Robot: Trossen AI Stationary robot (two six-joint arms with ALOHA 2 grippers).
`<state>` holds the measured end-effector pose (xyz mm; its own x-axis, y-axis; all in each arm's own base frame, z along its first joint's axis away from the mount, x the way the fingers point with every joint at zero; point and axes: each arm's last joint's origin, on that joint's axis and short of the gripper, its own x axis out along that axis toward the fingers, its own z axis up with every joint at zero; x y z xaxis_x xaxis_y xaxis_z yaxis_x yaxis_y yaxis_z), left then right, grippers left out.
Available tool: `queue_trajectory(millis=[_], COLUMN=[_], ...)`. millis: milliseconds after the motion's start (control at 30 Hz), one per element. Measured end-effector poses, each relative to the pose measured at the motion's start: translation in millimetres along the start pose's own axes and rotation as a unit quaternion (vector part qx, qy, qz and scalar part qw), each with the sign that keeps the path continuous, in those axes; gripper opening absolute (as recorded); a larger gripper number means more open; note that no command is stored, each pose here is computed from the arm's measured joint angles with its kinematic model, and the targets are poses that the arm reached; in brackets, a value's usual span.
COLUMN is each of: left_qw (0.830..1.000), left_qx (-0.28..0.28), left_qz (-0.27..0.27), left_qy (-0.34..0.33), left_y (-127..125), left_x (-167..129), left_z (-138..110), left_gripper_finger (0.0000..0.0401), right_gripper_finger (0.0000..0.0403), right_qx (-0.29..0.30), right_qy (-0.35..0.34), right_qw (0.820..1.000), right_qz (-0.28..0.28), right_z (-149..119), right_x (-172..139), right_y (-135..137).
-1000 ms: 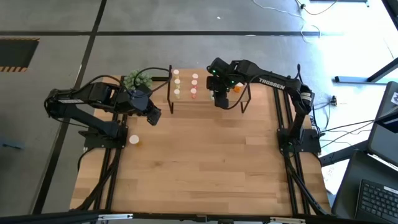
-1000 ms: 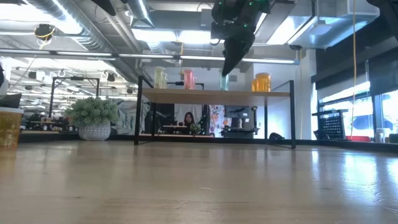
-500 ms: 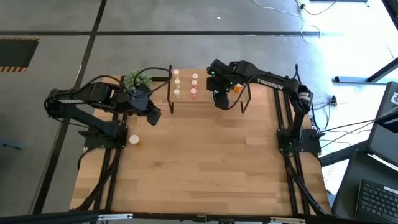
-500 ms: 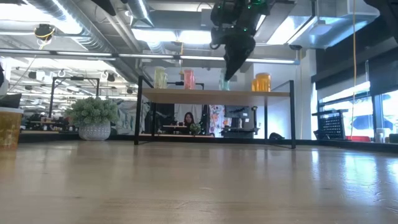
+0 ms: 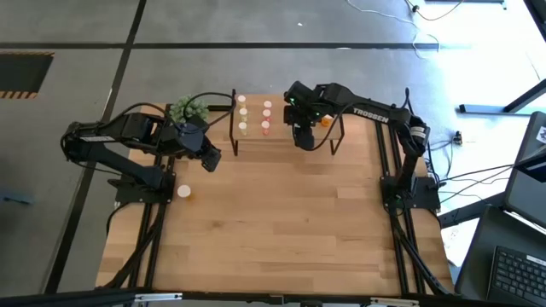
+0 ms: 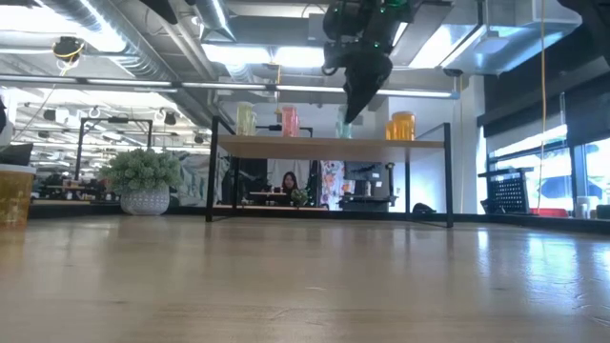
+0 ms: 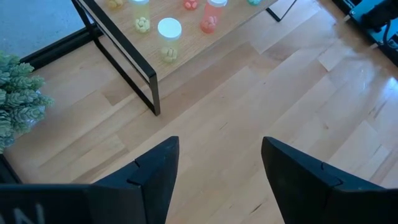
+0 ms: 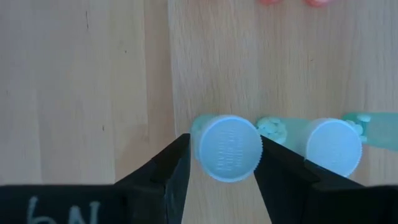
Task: Pick and place medicine bottles onto shelf by color
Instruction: Put the blue pill bottle on the shelf aligned with the other blue pill bottles, then put the orange pill bottle on the shelf aligned with the other orange pill bottles
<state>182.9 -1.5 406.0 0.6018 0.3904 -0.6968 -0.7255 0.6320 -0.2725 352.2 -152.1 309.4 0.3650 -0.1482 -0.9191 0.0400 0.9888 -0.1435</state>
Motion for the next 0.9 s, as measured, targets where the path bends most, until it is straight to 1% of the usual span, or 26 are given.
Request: queue_trajectory(millis=[367,733,900], left_qw=[1.0,1.0,1.0], left_qx=[0.0,0.0,-0.012], left_qz=[-0.002,-0.008,-0.01], left_qy=[0.002,0.01,0.018], left_y=[0.0,-0.4,-0.1], left_x=[-0.1,-0.1,-0.1], left_z=[-0.1,-0.6,-1.4], left_gripper_finger=[0.0227,0.0227,0.0227], right_gripper_finger=[0.0168,0.0168,0.0168], right_qx=[0.0,0.001,0.022], right_qy=[-0.023,0.005,0.016], right_qw=[1.0,1.0,1.0], right_qz=[-0.017,-0.007,-0.002], right_z=[-2.3,-8.3,-13.4], right_x=[-21.9,-23.1,-31.8], right_y=[0.7,2.9,6.1])
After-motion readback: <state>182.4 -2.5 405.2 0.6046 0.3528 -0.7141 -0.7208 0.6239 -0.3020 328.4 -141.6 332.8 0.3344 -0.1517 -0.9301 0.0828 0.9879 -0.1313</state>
